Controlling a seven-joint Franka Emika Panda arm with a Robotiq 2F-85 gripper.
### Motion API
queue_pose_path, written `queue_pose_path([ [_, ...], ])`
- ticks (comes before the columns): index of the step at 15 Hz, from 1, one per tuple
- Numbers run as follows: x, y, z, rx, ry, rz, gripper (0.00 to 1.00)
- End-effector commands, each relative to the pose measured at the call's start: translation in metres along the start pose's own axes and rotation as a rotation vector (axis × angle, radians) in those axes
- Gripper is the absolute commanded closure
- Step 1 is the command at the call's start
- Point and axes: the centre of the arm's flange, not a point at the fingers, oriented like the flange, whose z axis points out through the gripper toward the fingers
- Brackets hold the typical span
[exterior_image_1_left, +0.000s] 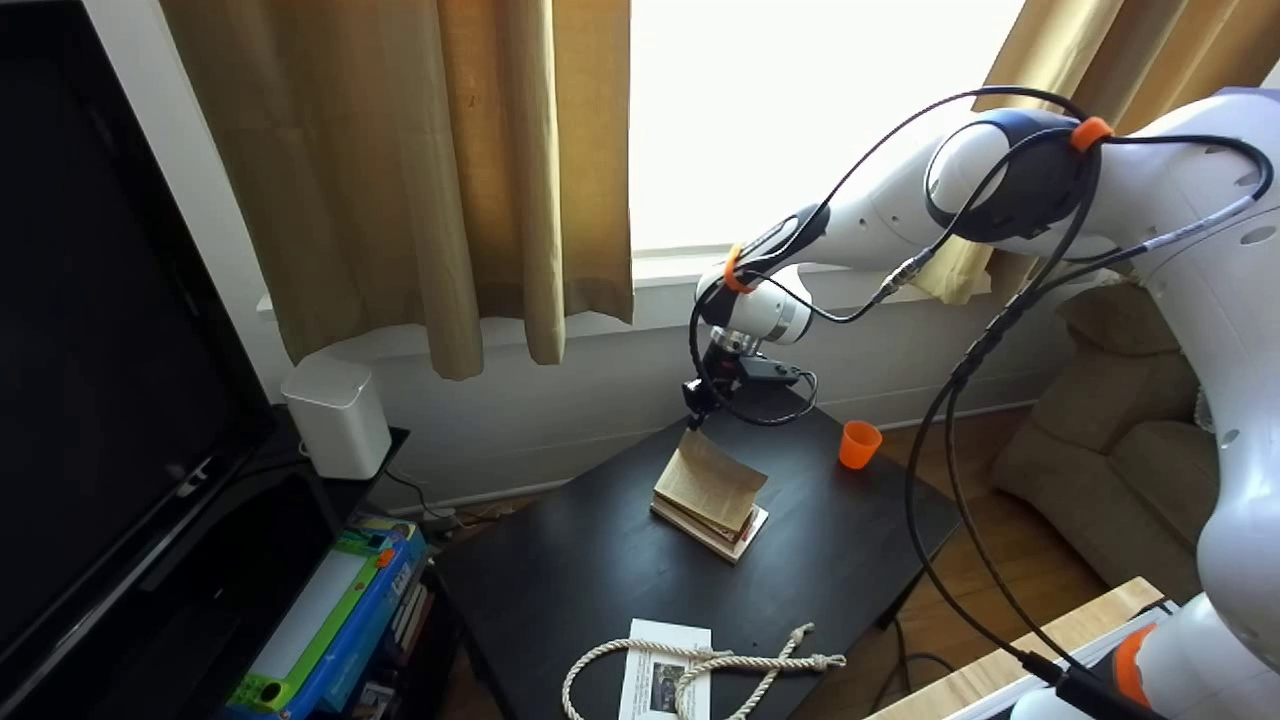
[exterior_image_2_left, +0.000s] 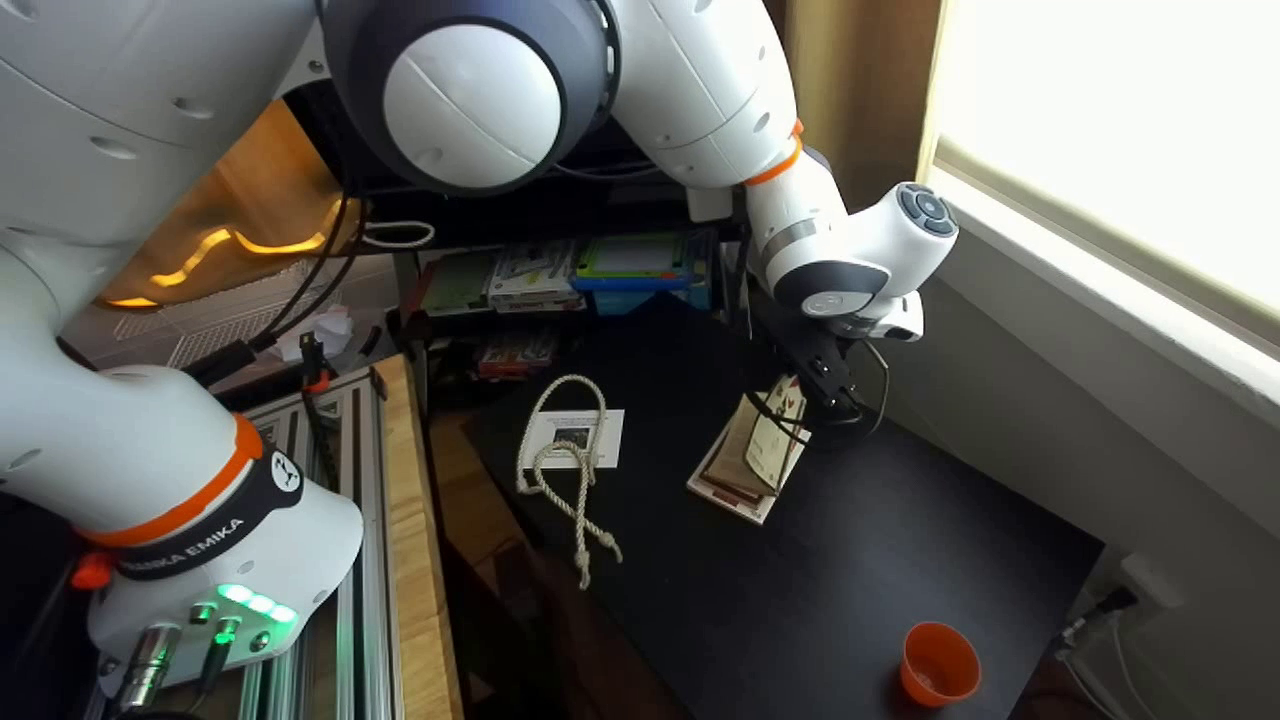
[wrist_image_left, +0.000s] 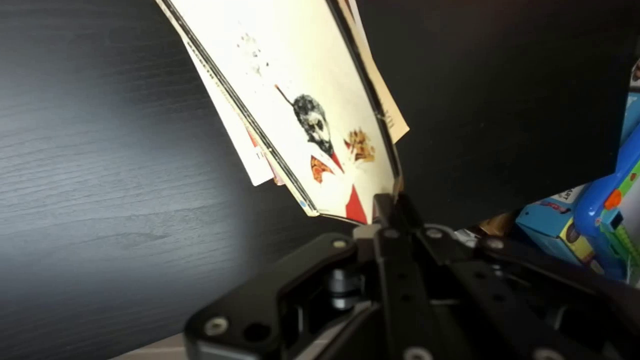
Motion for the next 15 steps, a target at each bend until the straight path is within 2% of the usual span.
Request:
queue_pose_path([
  [1, 0.004, 0.005, 0.014, 0.019, 0.031, 0.090, 1.00],
  [15, -0.009, 0.003, 0.032, 0.050, 0.021, 0.299, 1.00],
])
